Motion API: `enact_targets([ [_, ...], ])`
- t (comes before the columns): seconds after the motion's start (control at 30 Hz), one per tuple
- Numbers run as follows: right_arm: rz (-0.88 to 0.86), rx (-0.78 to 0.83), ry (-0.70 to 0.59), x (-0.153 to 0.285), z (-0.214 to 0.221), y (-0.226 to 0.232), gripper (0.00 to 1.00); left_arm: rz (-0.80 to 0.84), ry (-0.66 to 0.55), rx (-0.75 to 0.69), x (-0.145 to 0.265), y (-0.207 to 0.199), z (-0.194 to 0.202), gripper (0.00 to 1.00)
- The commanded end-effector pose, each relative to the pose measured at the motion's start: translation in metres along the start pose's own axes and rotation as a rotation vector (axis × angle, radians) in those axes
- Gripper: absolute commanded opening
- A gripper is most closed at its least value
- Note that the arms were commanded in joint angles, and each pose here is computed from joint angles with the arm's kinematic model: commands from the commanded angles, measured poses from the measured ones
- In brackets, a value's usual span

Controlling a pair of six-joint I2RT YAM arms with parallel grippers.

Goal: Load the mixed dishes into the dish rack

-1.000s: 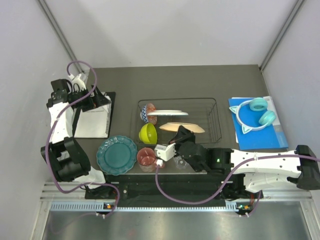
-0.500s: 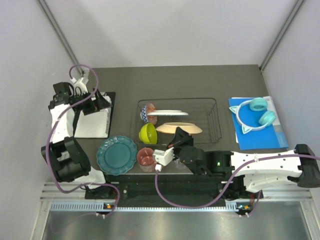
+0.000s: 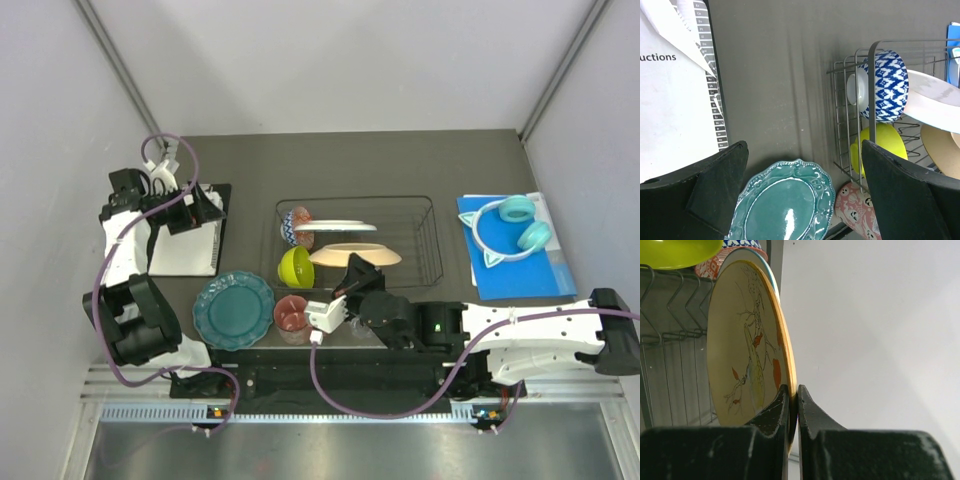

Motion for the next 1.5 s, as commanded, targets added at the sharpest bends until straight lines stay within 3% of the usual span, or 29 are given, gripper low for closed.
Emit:
enact_targets([
  [0.0, 0.17, -0.139, -0.06, 0.011, -0.008, -0.052, 0.0, 0.017, -0.047, -0.064, 0.008, -0.009, -0.004, 0.99],
  [0.43, 0.221, -0.119, -0.079, -0.002, 0.001, -0.062, 0.0, 0.016, -0.041, -0.06, 0.005, -0.006, -0.003, 0.99],
  [0.73, 0.23, -0.188, -0.074, -0.02, 0.007, -0.06, 0.0, 0.017, -0.031, -0.063, 0.005, -0.005, -0.007, 0.99],
  [1.47, 0.164, -0.262, -0.067, -0.053, 0.016, -0.029, 0.0, 0.038, -0.012, -0.057, 0.006, -0.002, -0.003, 0.99],
])
Point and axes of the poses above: each gripper's point midway between its finger pads, its own x axis back along the fingers, its own y axis along the line the jaws close on, z = x × y, the point moved 8 cm from there along x, back along the fingers, and after that the axes turned 7 degrees about -x, right-handed, at the moved point
